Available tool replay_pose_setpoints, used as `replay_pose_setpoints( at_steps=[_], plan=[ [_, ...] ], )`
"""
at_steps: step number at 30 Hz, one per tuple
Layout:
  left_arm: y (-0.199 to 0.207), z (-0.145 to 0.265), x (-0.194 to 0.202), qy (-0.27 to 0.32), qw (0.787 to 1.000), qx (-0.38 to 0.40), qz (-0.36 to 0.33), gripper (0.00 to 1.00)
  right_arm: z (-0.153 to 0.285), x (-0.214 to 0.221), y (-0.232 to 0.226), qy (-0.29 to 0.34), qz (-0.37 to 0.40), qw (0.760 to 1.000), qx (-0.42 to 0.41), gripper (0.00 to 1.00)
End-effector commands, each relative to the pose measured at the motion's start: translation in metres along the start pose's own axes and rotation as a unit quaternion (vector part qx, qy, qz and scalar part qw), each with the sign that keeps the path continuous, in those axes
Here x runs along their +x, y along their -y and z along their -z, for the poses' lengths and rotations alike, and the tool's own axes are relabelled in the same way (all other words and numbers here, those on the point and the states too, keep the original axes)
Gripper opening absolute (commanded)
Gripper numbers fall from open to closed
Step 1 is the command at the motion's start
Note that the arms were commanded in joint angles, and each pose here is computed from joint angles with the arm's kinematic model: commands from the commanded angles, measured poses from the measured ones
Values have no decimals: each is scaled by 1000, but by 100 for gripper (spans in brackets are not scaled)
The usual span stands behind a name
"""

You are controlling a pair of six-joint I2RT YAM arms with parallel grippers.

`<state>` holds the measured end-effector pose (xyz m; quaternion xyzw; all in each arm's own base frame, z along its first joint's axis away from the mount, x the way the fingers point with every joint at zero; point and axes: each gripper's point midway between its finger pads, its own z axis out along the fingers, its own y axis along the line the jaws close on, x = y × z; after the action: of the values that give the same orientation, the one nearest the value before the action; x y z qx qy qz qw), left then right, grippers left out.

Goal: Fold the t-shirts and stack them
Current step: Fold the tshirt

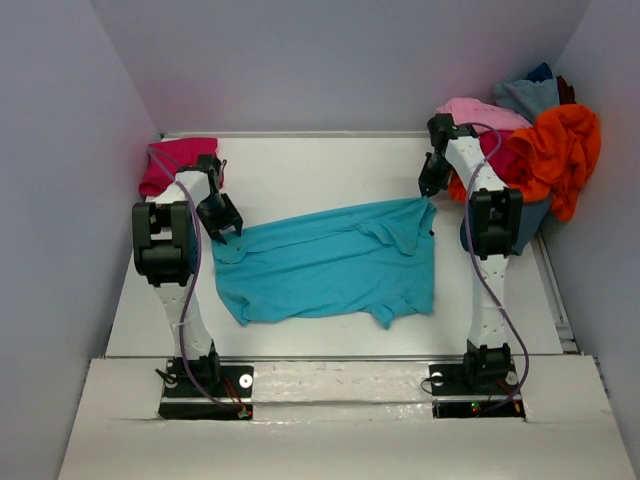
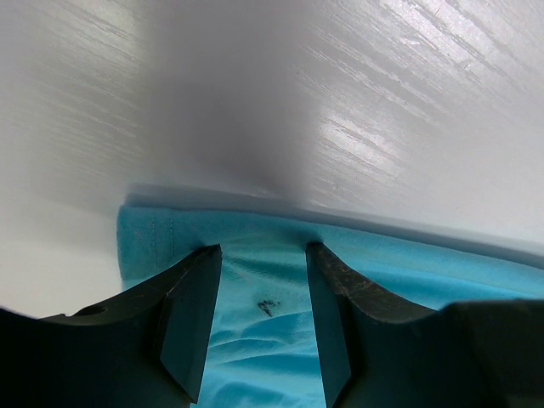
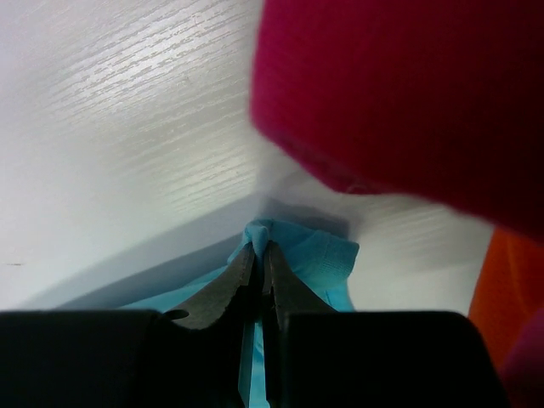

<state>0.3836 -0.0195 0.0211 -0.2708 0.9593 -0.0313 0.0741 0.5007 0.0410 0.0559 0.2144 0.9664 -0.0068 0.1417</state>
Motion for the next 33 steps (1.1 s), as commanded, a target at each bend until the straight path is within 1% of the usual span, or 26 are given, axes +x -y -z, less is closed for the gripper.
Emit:
replay_pose_setpoints(
  at_steps=[1, 4, 6, 8, 9, 11, 12, 13, 16, 24, 26, 29, 31, 33],
  plan=[
    [-12, 3, -7, 14, 1000, -19, -1, 57, 31, -42, 43, 62, -44, 996, 37, 12],
    [-12, 4, -7, 14, 1000, -19, -1, 57, 32, -43, 44, 63, -43, 996, 41, 14],
    [-12, 4, -7, 15, 1000, -19, -1, 57, 32, -41, 44, 60, -42, 996, 41, 18],
    [-12, 4, -6, 14, 1000, -19, -1, 57, 33, -41, 45, 60, -42, 996, 41, 24],
    [-12, 5, -7, 16, 1000, -19, -1, 57, 32, -41, 45, 61, -42, 996, 42, 31],
    [-12, 4, -7, 15, 1000, -20, -1, 57, 32, -39, 46, 60, -42, 996, 43, 38],
    [-13, 4, -6, 15, 1000, -20, 0, 57, 33, -41, 52, 62, -46, 996, 48, 47],
    [-12, 4, -6, 14, 1000, -19, 0, 57, 33, -41, 53, 62, -46, 996, 50, 49],
    [-13, 4, -6, 14, 1000, -20, 0, 57, 32, -40, 54, 60, -47, 996, 54, 50],
    [-13, 5, -6, 15, 1000, -22, -1, 57, 33, -34, 59, 57, -47, 995, 61, 47],
    [-18, 5, -8, 16, 1000, -25, 3, 57, 41, -35, 53, 59, -47, 996, 44, 47],
    [-17, 3, -7, 13, 1000, -25, 4, 57, 61, -38, 32, 61, -43, 997, -22, 46],
    [-16, 2, -8, 14, 1000, -23, 5, 57, 84, -42, 21, 74, -38, 995, -59, 46],
    [-17, 2, -8, 14, 1000, -23, 5, 57, 96, -40, 17, 73, -26, 995, -65, 47]
  ],
)
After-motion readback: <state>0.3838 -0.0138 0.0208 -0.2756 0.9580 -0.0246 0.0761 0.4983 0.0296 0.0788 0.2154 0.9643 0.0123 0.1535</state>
